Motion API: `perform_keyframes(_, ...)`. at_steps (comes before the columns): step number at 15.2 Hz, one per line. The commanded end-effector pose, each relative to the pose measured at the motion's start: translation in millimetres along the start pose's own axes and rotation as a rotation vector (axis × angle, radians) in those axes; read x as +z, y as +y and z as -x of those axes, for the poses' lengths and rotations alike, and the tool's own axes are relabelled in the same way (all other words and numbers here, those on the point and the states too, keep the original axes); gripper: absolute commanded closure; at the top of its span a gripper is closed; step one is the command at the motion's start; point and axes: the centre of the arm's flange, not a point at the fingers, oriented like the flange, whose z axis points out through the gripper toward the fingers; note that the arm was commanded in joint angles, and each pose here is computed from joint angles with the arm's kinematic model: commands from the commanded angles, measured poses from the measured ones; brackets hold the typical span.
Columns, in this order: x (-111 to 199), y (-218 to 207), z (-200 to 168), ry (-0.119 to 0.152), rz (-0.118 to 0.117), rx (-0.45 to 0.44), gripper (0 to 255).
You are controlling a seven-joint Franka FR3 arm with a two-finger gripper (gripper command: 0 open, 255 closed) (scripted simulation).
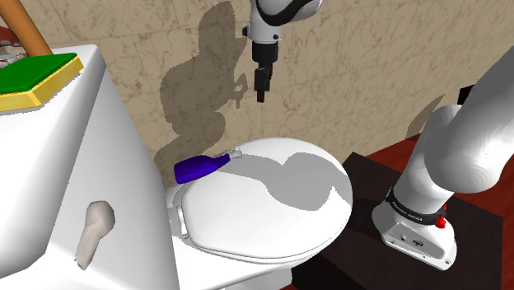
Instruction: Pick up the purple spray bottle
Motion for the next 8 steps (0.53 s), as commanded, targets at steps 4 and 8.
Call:
perform_keyframes(4, 43, -18, -48, -0.037, -0.025, -0.136, 0)
perform_keyframes(8, 80, -38, -84, -0.067, -0.045, -0.244, 0)
